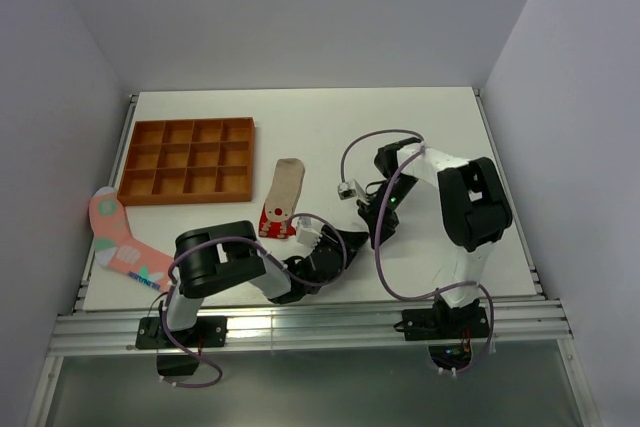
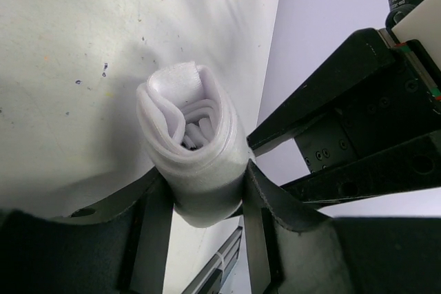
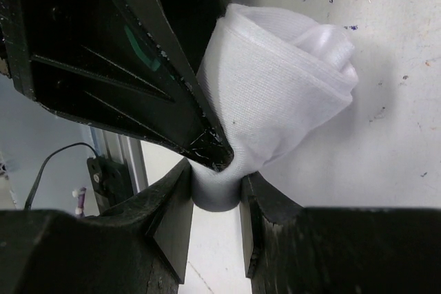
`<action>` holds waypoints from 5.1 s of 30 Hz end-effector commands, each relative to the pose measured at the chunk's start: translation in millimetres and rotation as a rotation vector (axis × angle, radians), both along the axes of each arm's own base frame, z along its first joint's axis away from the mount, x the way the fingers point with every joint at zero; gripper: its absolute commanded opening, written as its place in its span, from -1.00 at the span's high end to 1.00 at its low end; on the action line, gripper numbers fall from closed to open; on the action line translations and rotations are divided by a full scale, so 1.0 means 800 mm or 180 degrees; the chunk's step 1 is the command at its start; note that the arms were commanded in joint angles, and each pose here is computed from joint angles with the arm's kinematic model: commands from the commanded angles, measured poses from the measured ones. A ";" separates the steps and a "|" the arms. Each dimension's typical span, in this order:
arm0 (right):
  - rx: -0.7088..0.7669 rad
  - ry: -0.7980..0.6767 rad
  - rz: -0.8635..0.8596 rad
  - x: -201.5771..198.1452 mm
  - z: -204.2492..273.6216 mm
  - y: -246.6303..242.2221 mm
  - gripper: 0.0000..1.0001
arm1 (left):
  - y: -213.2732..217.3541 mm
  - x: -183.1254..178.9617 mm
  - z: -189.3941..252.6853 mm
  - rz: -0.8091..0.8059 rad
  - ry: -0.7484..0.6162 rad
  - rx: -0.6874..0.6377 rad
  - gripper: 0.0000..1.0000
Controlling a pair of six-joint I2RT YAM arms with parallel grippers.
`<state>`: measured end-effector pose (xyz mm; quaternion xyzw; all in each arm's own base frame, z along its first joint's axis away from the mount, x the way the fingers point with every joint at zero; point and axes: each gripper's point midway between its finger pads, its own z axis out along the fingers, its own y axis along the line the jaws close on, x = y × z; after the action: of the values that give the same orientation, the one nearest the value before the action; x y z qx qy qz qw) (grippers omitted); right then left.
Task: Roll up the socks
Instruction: Pick up the sock at the center of the board, then place the sock in the storage box.
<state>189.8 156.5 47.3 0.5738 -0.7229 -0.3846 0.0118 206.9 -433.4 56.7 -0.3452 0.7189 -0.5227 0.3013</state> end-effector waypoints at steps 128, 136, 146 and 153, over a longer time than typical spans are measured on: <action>-0.0291 -0.0669 -0.1539 0.075 0.063 -0.061 -0.30 | 0.432 0.166 -0.100 -0.0416 0.2281 0.2688 1.00; -0.0307 -0.0656 -0.1549 0.077 0.058 -0.060 -0.29 | 0.428 0.143 -0.099 -0.0679 0.2326 0.2686 0.99; -0.0290 -0.0632 -0.1566 0.079 0.055 -0.060 -0.29 | 0.419 0.121 -0.086 -0.0900 0.2321 0.2586 1.00; -0.0286 -0.0615 -0.1565 0.079 0.051 -0.059 -0.29 | 0.409 0.101 -0.089 -0.1094 0.2389 0.2436 1.00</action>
<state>250.2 108.9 89.4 0.4167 -0.8559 -0.2822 -0.1193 413.8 -102.4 57.3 -0.2835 0.9026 -0.1713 0.2749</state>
